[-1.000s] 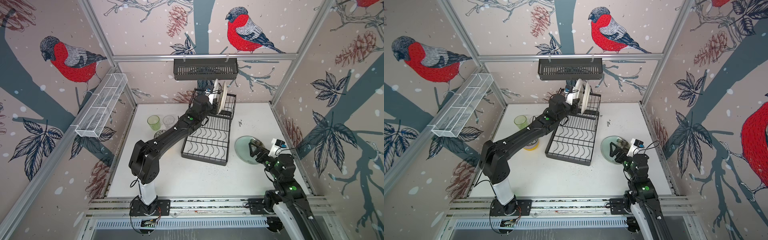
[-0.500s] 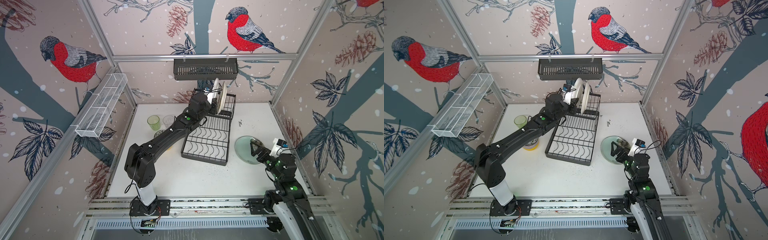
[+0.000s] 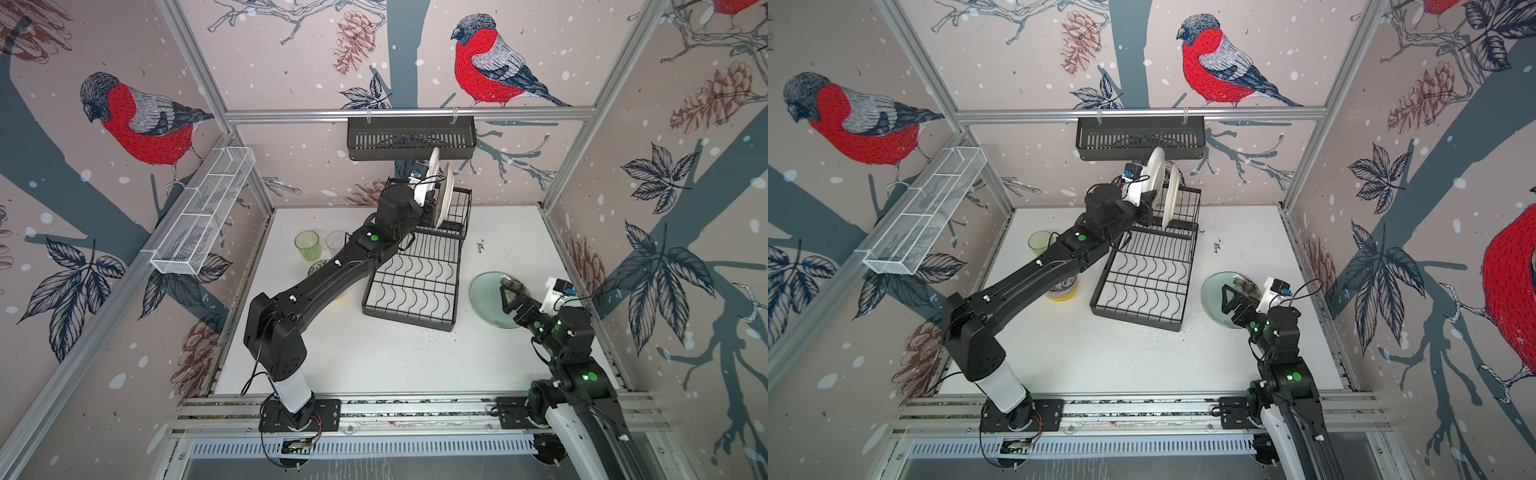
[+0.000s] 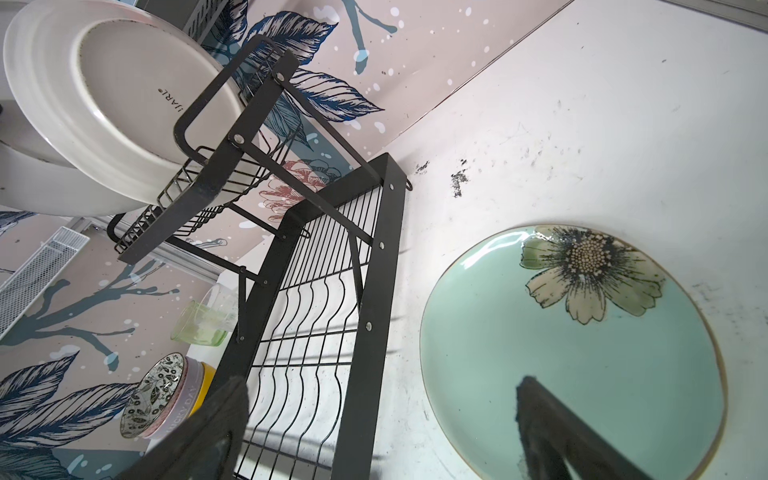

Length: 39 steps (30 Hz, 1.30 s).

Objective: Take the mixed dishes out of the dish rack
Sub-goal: 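Lift the watermelon-print plate up out of the rack with the left gripper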

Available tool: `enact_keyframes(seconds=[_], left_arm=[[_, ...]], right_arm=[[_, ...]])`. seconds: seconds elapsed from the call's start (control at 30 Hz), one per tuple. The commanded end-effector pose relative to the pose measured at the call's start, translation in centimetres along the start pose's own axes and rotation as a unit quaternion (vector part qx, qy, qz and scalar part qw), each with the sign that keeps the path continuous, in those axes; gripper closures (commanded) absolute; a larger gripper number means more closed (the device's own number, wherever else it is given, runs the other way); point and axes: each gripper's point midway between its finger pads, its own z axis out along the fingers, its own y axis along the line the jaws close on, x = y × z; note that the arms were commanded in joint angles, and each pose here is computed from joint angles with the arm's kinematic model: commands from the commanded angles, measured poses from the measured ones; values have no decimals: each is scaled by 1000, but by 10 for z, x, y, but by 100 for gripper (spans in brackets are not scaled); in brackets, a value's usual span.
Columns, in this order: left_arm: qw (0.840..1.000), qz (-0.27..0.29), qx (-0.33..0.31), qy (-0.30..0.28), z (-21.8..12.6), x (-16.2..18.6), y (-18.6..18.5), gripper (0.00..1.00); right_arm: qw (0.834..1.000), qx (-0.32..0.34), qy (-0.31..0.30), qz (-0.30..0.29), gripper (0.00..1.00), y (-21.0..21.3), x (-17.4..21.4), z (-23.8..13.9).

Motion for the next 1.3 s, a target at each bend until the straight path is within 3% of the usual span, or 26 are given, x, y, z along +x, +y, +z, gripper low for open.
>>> enact_keyframes(seconds=[0.0, 0.6, 1.27], left_arm=[[997, 9, -23, -79, -12, -46, 8, 100], [994, 21, -39, -101, -37, -56, 8, 100], [990, -11, -33, -137, -109, -62, -5, 100]], right_arm=[[1000, -5, 4, 5, 1, 2, 1, 0], [1000, -13, 6, 7, 1, 5, 1, 2], [999, -15, 30, 3, 0, 8, 3, 8]])
